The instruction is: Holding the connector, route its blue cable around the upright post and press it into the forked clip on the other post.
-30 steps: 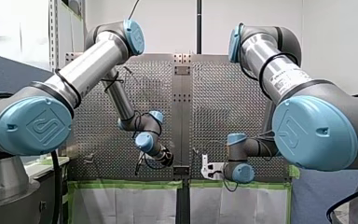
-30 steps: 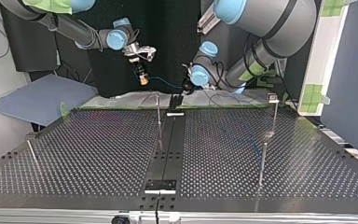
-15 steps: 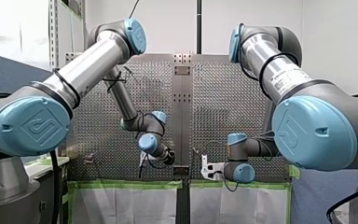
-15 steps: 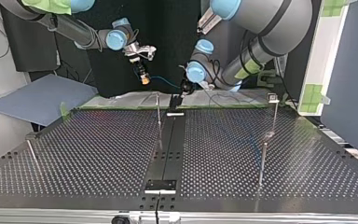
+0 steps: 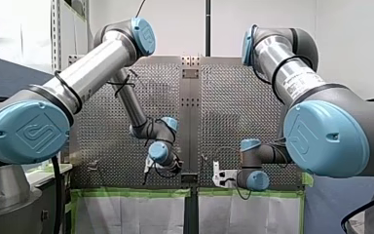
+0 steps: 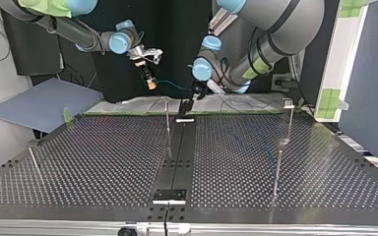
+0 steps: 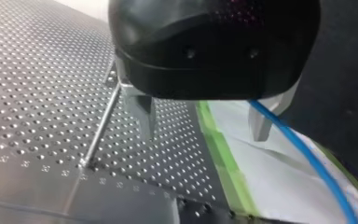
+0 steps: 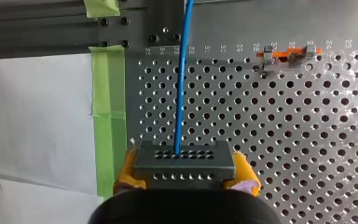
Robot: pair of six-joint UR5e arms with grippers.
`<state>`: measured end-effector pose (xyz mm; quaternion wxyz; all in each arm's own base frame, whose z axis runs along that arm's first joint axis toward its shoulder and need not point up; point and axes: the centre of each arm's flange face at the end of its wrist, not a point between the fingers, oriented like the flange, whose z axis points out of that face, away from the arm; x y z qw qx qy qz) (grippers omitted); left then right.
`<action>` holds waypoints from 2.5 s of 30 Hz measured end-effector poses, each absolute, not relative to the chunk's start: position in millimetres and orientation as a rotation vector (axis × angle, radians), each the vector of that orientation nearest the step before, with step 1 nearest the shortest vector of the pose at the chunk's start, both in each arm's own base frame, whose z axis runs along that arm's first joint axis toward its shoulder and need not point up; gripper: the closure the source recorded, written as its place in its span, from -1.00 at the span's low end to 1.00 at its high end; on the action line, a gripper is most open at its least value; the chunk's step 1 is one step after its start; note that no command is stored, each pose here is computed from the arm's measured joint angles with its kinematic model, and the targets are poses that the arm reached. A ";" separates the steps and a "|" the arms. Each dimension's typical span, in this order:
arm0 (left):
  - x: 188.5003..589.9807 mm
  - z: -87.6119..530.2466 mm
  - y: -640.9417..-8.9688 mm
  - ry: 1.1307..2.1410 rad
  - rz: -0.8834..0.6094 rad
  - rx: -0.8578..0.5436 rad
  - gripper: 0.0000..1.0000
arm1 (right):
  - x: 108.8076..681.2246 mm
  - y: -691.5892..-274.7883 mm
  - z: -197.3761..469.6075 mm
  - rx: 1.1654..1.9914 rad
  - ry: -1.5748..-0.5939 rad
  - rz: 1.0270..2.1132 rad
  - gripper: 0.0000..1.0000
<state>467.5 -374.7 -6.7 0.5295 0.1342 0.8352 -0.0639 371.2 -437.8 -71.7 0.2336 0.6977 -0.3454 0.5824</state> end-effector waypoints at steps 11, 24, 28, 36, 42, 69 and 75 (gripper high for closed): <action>456.5 -14.5 -366.5 1.944 -0.052 0.305 -1.00 | 372.2 -436.3 -71.7 1.949 -0.923 1.631 1.00; 449.1 -9.7 -379.1 1.871 0.024 0.249 -1.00 | 373.0 -435.0 -71.5 1.971 -0.899 1.651 1.00; 442.2 -9.2 -384.7 1.865 0.044 0.244 -1.00 | 370.2 -437.6 -71.4 1.965 -0.903 1.648 1.00; 424.0 -6.5 -405.0 1.828 0.063 0.252 -1.00 | 363.7 -443.2 -71.2 1.956 -0.910 1.647 1.00; 412.2 -4.1 -419.4 1.797 0.071 0.245 -1.00 | 359.8 -446.3 -71.0 1.959 -0.905 1.656 1.00; 416.1 0.6 -438.5 1.784 0.044 0.211 -1.00 | 341.3 -461.5 -67.1 1.961 -0.880 1.703 1.00; 421.9 -5.4 -446.8 1.789 0.011 0.192 -1.00 | 334.4 -466.7 -66.3 1.953 -0.894 1.704 1.00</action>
